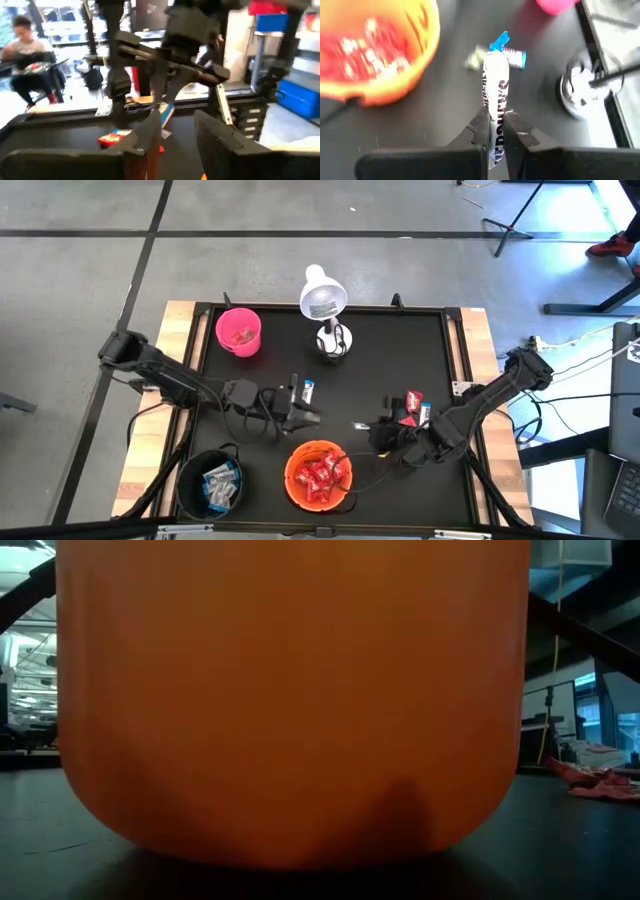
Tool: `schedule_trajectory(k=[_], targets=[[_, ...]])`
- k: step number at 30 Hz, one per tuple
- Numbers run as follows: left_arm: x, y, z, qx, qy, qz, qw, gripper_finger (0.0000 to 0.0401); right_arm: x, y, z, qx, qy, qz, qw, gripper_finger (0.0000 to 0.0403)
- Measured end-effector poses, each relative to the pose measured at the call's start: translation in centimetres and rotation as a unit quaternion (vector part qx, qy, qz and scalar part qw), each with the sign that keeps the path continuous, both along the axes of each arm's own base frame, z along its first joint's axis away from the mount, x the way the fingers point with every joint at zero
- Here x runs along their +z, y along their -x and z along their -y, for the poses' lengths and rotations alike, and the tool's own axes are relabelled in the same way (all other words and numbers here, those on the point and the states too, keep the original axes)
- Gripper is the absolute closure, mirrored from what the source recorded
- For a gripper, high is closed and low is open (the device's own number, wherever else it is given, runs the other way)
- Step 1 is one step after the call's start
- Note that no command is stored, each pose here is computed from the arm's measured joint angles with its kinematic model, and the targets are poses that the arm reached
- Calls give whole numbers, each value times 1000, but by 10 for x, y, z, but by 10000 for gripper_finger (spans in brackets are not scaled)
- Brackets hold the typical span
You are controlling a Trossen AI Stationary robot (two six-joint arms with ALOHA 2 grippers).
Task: Sort candy
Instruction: Put the white candy into the black bucket
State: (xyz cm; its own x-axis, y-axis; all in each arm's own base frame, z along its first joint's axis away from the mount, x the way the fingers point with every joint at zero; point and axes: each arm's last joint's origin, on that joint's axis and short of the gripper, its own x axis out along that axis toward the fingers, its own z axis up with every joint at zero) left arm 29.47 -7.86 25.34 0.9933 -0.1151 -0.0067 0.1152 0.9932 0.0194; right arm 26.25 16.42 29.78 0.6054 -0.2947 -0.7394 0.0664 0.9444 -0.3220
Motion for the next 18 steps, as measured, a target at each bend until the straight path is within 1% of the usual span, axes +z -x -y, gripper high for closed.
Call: schedule_trajectory(k=[4, 8, 11, 14, 18], targets=[[1, -16, 6, -16, -22, 4, 1000, 292, 16, -15, 3, 21, -10, 44, 999, 376], [0, -32, 10, -15, -25, -3, 1000, 271, 22, -28, 10, 50, -30, 67, 996, 376], [-2, -41, 11, 3, -28, -11, 1000, 245, 23, -35, 17, 58, -45, 68, 995, 375], [-8, -44, 10, 30, -32, -22, 999, 220, 23, -38, 23, 53, -51, 66, 995, 371], [-12, -45, 9, 47, -36, -36, 998, 205, 23, -38, 23, 54, -51, 66, 995, 370]])
